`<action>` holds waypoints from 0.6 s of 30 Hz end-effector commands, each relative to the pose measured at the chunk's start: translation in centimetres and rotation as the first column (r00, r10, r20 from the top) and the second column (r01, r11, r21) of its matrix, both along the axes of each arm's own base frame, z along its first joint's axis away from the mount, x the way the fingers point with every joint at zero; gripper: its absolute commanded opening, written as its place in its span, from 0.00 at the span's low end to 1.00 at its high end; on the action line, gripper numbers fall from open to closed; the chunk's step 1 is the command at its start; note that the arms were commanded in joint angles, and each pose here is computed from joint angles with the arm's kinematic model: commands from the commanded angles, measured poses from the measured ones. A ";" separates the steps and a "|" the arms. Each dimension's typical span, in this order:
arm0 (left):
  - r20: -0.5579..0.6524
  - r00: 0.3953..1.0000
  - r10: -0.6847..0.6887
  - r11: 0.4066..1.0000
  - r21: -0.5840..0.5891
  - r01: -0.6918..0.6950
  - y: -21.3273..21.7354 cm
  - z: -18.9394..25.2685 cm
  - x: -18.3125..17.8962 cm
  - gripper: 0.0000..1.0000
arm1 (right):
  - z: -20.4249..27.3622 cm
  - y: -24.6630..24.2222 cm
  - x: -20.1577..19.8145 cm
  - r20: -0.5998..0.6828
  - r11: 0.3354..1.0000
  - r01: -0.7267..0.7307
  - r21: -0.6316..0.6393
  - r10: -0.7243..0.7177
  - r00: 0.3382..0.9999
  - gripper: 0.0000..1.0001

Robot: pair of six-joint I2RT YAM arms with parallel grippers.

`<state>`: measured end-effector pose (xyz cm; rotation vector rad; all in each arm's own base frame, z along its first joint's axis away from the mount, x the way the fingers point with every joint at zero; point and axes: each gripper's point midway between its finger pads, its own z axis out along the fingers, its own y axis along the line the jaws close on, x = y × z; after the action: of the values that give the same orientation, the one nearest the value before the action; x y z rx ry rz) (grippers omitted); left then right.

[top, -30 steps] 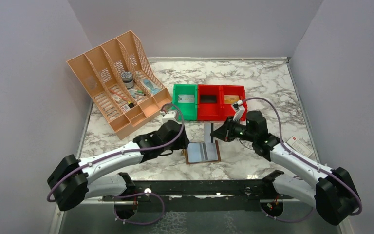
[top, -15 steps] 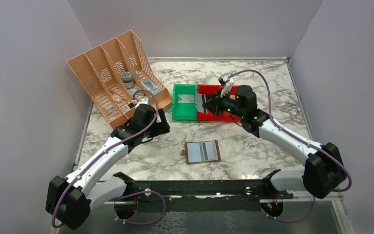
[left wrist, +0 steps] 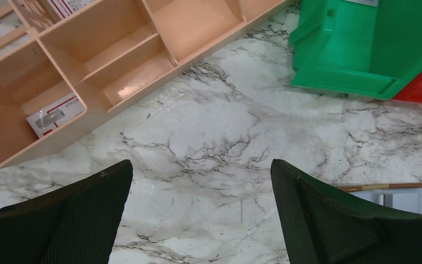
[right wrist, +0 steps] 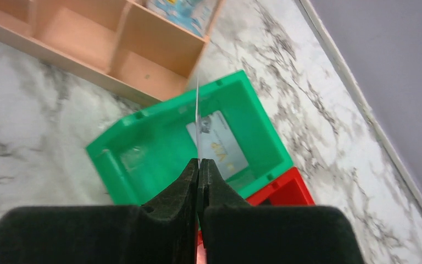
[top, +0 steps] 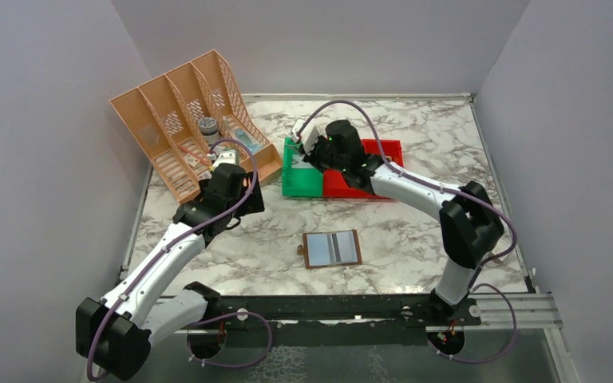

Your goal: Take the credit cards out of the card holder

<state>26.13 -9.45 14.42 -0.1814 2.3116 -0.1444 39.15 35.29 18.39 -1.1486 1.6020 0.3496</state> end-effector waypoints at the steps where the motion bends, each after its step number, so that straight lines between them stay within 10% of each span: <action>1: 0.039 0.998 0.041 0.994 0.099 -0.045 2.2 0.3 0.3 0.99 | -2.0 -1.8 3.4 0.084 0.976 0.087 -0.200 -0.071 0.994 0.01; 18: 0.098 0.991 0.089 0.990 0.101 -0.099 3.5 1.7 -0.3 0.99 | -7.4 -1.5 5.4 0.047 0.901 -0.008 -0.434 0.032 0.998 0.01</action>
<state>26.03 -6.71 17.06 -0.2232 2.1834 -0.0360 44.20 34.66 11.48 -1.4373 1.6567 0.0267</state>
